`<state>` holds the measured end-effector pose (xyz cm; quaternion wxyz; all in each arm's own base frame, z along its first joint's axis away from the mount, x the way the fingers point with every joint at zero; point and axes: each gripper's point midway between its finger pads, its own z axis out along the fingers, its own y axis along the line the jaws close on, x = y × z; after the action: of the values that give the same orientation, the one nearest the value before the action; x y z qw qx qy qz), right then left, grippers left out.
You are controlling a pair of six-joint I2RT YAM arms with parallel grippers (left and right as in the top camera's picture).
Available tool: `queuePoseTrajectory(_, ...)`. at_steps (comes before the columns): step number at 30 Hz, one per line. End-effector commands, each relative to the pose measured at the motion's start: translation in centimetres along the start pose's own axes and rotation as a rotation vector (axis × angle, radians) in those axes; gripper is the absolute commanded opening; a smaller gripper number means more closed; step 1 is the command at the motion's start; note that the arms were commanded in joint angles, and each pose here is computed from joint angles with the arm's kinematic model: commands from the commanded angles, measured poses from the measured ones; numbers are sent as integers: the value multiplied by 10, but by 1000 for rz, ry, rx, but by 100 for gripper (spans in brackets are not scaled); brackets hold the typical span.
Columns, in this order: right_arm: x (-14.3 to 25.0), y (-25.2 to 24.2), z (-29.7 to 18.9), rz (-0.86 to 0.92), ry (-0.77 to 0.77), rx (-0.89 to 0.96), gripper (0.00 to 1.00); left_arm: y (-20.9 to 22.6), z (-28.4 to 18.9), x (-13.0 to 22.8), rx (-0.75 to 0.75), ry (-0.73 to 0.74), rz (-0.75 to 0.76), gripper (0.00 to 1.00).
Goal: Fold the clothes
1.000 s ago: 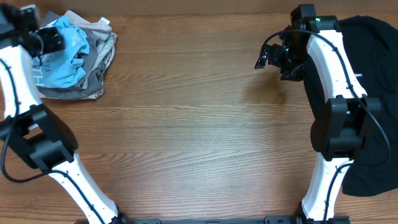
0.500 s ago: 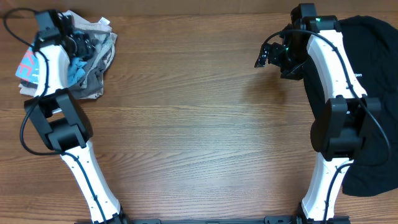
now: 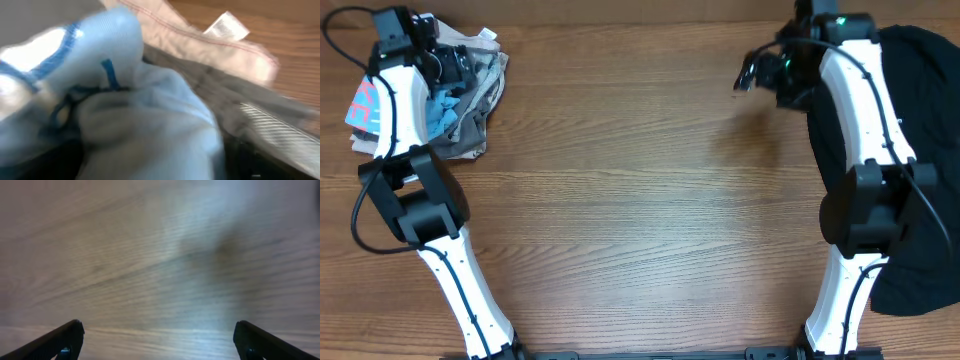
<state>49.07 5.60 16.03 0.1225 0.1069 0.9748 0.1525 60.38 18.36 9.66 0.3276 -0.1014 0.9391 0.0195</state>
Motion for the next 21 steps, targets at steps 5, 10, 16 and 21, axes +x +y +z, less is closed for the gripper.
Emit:
queuePoseTrajectory(5, -32, 27, -148, -93, -336, 21, 100, -24, -223, -116, 21, -369, 18, 100)
queuePoseTrajectory(10, -13, 40, -197, -105, -402, -7, 100, -28, -287, -118, 10, -425, 17, 100)
queuePoseTrajectory(16, 8, 63, -242, -120, -483, -89, 100, -28, -289, -114, 11, -412, 15, 100)
queuePoseTrajectory(21, 46, 93, -297, -179, -566, -200, 100, -29, -283, -99, 14, -348, 8, 100)
